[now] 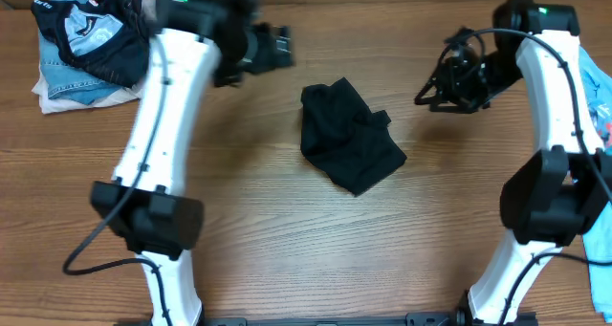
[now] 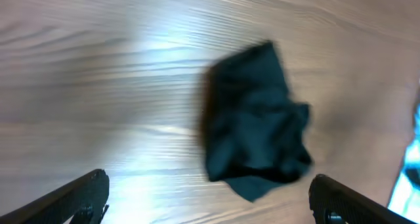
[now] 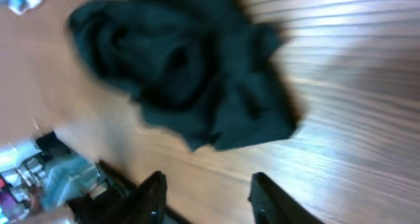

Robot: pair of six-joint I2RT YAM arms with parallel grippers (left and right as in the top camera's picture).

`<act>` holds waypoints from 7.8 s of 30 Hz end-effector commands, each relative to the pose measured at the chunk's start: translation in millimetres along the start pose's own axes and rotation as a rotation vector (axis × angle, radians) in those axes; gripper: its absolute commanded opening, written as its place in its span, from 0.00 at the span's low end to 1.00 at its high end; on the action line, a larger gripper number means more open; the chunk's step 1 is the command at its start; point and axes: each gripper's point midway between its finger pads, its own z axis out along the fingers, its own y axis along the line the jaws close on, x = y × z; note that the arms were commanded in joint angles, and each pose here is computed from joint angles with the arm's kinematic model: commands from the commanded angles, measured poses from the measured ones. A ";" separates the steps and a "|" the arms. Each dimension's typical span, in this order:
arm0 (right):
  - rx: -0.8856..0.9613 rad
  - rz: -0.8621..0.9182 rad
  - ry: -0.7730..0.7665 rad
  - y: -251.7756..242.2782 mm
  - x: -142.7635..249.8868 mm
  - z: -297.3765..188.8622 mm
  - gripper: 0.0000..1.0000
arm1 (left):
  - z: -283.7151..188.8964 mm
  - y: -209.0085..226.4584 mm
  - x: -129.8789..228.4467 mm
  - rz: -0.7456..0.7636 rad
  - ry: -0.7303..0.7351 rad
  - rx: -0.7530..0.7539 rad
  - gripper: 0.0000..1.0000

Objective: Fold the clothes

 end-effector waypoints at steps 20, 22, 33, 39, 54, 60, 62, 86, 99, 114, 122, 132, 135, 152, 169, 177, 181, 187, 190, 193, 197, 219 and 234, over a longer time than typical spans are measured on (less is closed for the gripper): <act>0.421 -0.248 0.145 35.8 21.8 92.7 0.72 | 1.9 65.7 -5.2 -0.117 0.020 -0.193 1.00; 0.420 -0.251 0.138 30.7 19.4 100.9 0.71 | 1.9 65.7 -5.2 -0.117 0.020 -0.193 1.00; 0.395 -0.236 0.079 28.1 6.6 116.6 0.25 | 2.0 65.9 -4.9 -0.117 0.021 -0.194 1.00; 0.516 -0.139 0.074 4.3 9.2 107.8 0.04 | 2.0 66.1 -5.1 -0.116 0.020 -0.195 1.00; 0.818 0.167 0.072 -53.7 33.1 69.6 0.41 | 1.8 66.9 -5.3 -0.094 0.021 -0.199 1.00; 0.820 0.243 0.044 -50.1 33.6 57.1 0.28 | 1.9 66.9 -5.6 -0.093 0.020 -0.199 1.00; 0.810 0.234 0.013 -38.9 27.5 45.2 0.28 | 2.1 66.4 -6.2 -0.092 0.017 -0.198 1.00; 0.500 -0.501 0.048 83.4 12.8 139.9 0.74 | 2.1 66.2 -6.1 -0.088 0.018 -0.198 1.00; 0.475 -0.533 -0.042 89.0 -15.2 158.7 0.41 | 2.3 65.7 -6.1 -0.086 0.017 -0.198 1.00; 0.715 -0.350 -0.320 18.6 -94.4 99.8 0.04 | 1.3 70.4 -6.5 -0.060 0.014 -0.224 1.00; 0.718 -0.223 -0.307 -36.1 -105.2 86.0 0.09 | 1.4 70.0 -6.6 -0.061 0.014 -0.223 1.00; 0.804 0.078 -0.298 -106.4 -93.3 66.6 0.06 | 1.2 70.7 -5.0 -0.061 0.020 -0.226 1.00; 0.823 0.137 -0.278 -121.1 -84.8 58.3 0.16 | 1.2 70.5 -5.4 -0.061 0.019 -0.225 1.00; 0.749 0.464 -0.267 -80.4 -30.0 -24.0 0.55 | 2.0 67.9 -5.5 -0.056 0.016 -0.222 1.00; 0.355 0.317 -0.007 -8.8 8.7 10.6 0.89 | 1.5 69.4 -1.3 -0.058 0.032 -0.229 1.00; 0.424 0.315 0.124 -17.7 37.9 73.8 0.87 | 1.5 69.4 0.3 -0.058 0.038 -0.231 1.00; 0.433 0.394 0.123 -36.6 44.3 98.7 0.85 | 1.2 70.2 1.8 -0.059 0.044 -0.234 1.00; 0.438 0.427 0.126 -50.6 50.1 112.0 0.64 | 1.2 70.3 1.8 -0.058 0.044 -0.234 1.00; 0.440 0.431 0.135 -52.0 52.9 113.3 0.32 | 1.2 70.3 1.7 -0.059 0.044 -0.234 1.00; 0.457 0.461 0.142 -54.0 57.2 112.2 0.06 | 1.2 70.3 1.7 -0.059 0.044 -0.234 1.00; 0.495 0.482 0.186 -56.1 70.7 105.7 0.04 | 1.1 70.7 1.5 -0.052 0.045 -0.234 1.00; 0.797 0.590 0.011 -98.2 52.3 16.0 0.69 | 1.2 70.2 0.6 -0.042 0.043 -0.230 1.00; 0.433 0.386 -0.084 -98.0 -0.8 37.6 0.79 | 1.6 69.1 -1.3 -0.040 0.035 -0.226 1.00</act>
